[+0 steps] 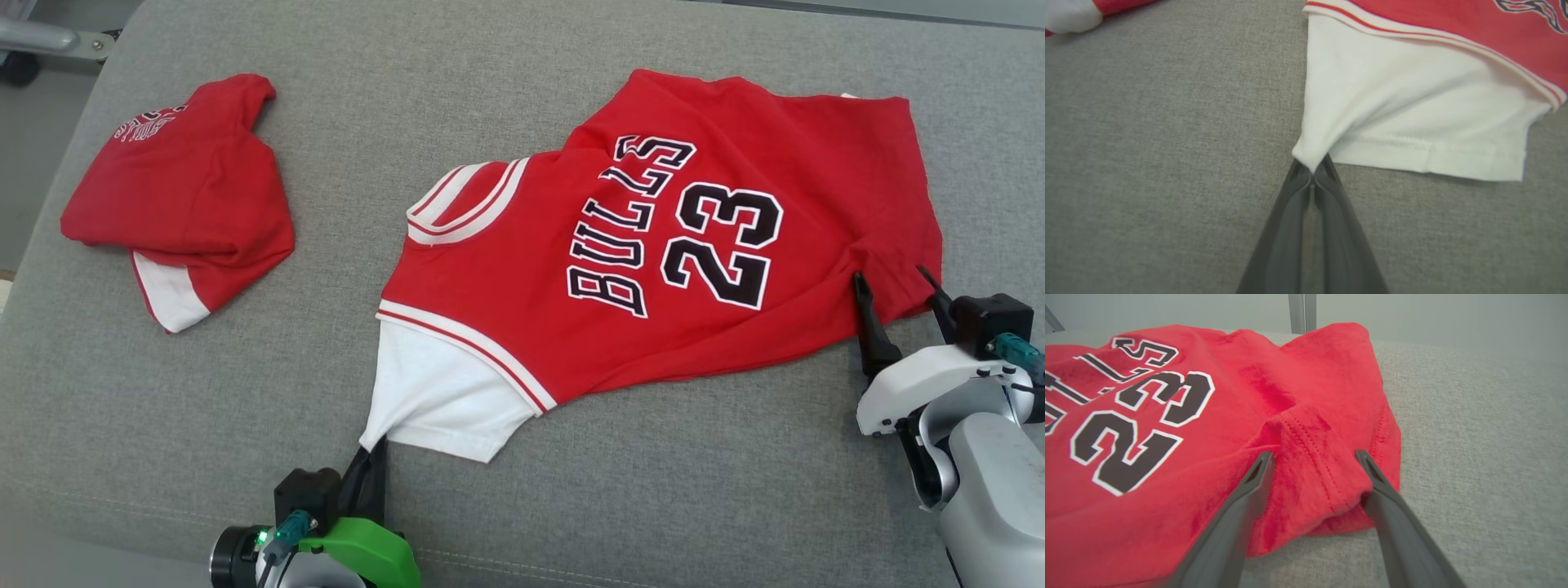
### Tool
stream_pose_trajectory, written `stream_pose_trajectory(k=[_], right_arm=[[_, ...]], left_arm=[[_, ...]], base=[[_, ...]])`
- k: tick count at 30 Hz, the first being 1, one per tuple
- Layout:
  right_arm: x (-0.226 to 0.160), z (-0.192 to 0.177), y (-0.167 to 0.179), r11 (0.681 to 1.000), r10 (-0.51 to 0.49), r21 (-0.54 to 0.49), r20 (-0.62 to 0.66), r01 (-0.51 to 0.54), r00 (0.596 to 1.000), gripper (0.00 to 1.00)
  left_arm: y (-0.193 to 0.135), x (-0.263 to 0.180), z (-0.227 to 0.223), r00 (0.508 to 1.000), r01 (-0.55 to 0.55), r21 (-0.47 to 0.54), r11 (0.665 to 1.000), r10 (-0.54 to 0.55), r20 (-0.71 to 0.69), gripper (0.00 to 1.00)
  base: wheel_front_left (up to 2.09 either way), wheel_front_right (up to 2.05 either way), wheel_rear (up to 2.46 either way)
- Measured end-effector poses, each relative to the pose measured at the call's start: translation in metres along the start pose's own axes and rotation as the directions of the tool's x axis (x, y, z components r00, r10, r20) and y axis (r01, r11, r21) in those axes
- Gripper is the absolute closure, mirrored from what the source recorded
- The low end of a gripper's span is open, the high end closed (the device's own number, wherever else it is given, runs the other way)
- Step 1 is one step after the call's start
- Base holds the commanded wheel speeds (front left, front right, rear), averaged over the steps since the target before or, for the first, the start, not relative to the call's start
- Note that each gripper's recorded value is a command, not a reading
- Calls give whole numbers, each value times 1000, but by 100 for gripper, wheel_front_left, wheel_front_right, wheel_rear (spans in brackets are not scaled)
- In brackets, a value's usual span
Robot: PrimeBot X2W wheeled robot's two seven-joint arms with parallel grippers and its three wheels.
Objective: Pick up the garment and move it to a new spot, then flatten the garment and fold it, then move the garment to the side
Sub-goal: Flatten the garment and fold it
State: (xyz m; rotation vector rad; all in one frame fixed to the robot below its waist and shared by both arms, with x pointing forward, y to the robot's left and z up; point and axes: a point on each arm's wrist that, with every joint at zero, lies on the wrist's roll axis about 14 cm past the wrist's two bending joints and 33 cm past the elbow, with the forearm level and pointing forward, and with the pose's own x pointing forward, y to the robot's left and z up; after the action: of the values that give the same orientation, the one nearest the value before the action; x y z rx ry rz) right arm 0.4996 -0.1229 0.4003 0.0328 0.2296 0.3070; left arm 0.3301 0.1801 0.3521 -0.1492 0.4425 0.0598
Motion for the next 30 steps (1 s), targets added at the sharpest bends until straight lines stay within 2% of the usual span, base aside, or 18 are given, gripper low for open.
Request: stream_pose_trajectory(k=[18, 19, 20, 21, 22, 23, 30], right_arm=[[-16, 5, -2, 1000, -12, 6, 22, 11, 1000, 0], [-16, 5, -2, 1000, -12, 6, 23, 12, 1000, 10], [-16, 6, -3, 1000, -14, 7, 23, 14, 1000, 55], [-16, 5, -3, 1000, -16, 8, 22, 16, 1000, 72], [-17, 5, -4, 1000, -21, 10, 22, 21, 1000, 94], [-17, 4, -5, 1000, -25, 13, 19, 25, 999, 100], [-21, 5, -6, 998, -46, 39, 17, 45, 999, 100]], left_arm=[[-7, 1, 2, 1000, 24, 14, 1000, -24, 6, 100], [-7, 1, 2, 1000, 25, 14, 1000, -25, 6, 100], [-7, 1, 2, 1000, 26, 13, 1000, -26, 7, 100], [-7, 1, 2, 1000, 25, 14, 1000, -25, 7, 100], [-7, 0, 3, 1000, 25, 13, 1000, -25, 8, 100], [-7, 0, 3, 1000, 25, 13, 1000, -25, 8, 100], [-5, -3, 5, 1000, 22, 14, 1000, -22, 18, 100]], base=[[0, 0, 0], [0, 0, 0], [0, 0, 0], [0, 0, 0], [0, 0, 0], [0, 0, 0], [0, 0, 0]])
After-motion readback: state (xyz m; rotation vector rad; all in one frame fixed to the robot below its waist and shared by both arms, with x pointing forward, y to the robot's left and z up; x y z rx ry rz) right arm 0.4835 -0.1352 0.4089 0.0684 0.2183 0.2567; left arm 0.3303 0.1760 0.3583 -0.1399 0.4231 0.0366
